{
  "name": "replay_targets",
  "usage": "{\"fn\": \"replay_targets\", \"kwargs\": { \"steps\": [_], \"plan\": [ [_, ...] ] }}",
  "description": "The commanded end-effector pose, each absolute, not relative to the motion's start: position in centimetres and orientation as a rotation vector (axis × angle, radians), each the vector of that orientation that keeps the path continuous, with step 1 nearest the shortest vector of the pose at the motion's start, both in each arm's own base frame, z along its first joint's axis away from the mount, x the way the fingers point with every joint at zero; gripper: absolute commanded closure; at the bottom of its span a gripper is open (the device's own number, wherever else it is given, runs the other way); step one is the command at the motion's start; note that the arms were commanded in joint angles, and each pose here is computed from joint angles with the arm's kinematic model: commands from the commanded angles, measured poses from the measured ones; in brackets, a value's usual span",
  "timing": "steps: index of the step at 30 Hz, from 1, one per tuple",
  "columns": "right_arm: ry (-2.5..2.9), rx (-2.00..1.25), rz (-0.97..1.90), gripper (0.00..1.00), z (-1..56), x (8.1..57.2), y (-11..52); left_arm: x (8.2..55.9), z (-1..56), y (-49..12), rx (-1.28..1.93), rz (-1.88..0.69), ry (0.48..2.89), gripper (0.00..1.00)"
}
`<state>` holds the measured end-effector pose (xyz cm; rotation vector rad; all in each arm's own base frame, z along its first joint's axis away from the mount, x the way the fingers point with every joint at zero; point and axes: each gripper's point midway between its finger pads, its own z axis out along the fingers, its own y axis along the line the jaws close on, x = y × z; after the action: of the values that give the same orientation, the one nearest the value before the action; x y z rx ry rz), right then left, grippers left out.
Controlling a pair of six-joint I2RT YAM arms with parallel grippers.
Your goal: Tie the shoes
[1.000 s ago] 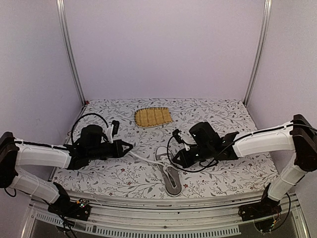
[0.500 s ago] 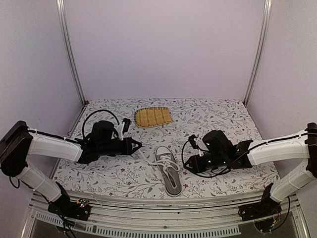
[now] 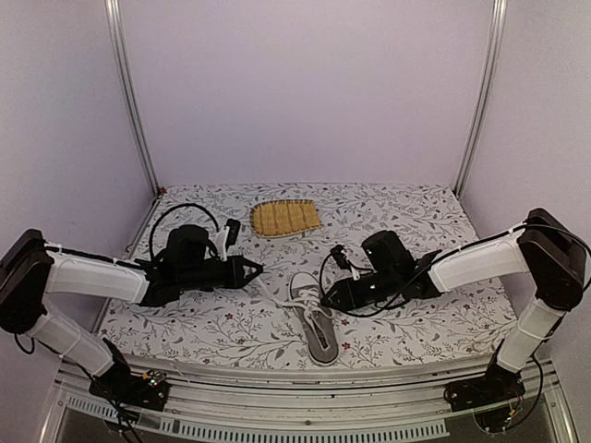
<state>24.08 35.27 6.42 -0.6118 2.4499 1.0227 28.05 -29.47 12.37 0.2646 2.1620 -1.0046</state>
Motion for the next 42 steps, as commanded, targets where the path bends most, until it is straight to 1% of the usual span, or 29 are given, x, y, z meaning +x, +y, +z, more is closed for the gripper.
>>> {"fn": "replay_targets", "kwargs": {
  "steps": [1, 4, 6, 8, 10, 11, 13, 18, 20, 25, 29, 33, 38, 42],
  "plan": [
    [2.376, -0.719, 1.146, 0.60, 7.2, 23.7, 37.2, 27.7, 12.7, -29.3, 0.259, -1.004, 2.144, 1.00],
    [2.388, -0.740, 1.184, 0.60, 6.5, 23.3, 37.5, 27.7, 12.7, -29.3, 0.255, -0.998, 2.146, 1.00],
    [2.388, -0.763, 1.224, 0.64, 6.3, 22.8, 37.8, 27.8, 12.6, -29.3, 0.257, -0.996, 2.149, 1.00],
    [2.379, -0.775, 1.242, 0.74, 6.5, 22.6, 37.9, 27.8, 12.7, -29.3, 0.256, -0.995, 2.149, 1.00],
    [2.364, -0.762, 1.219, 0.89, 7.0, 22.7, 37.5, 27.8, 12.7, -29.3, 0.256, -0.995, 2.149, 1.00],
    [2.355, -0.749, 1.202, 0.92, 7.4, 22.8, 37.3, 27.8, 12.7, -29.4, 0.257, -0.996, 2.147, 1.00],
    [2.335, -0.711, 1.159, 0.95, 8.5, 23.2, 36.4, 27.9, 12.9, -29.4, 0.265, -0.994, 2.143, 1.00],
    [2.301, -0.547, 1.013, 0.96, 11.1, 23.8, 32.8, 28.1, 13.7, -30.7, 0.347, -1.010, 2.118, 1.00],
    [2.296, -0.460, 0.972, 0.96, 11.2, 23.6, 31.0, 28.2, 13.9, -31.6, 0.387, -1.016, 2.112, 1.00],
    [2.261, -0.306, 1.004, 0.94, 11.4, 23.0, 29.0, 27.7, 13.8, -34.5, 0.512, -1.079, 2.088, 1.00],
    [2.279, -0.234, 1.034, 0.95, 10.8, 23.1, 29.0, 26.2, 13.2, -37.4, 0.650, -1.162, 2.075, 1.00],
    [2.208, -0.202, 1.122, 0.93, 12.5, 23.4, 29.8, 24.5, 12.7, -39.7, 0.779, -1.245, 2.054, 1.00],
    [2.125, -0.278, 1.127, 0.93, 14.9, 24.3, 31.1, 22.9, 12.6, -41.7, 0.914, -1.347, 2.017, 1.00],
    [2.064, -0.360, 1.136, 0.93, 16.9, 25.2, 32.7, 22.5, 12.4, -42.4, 0.974, -1.380, 2.002, 1.00]
  ]
}}
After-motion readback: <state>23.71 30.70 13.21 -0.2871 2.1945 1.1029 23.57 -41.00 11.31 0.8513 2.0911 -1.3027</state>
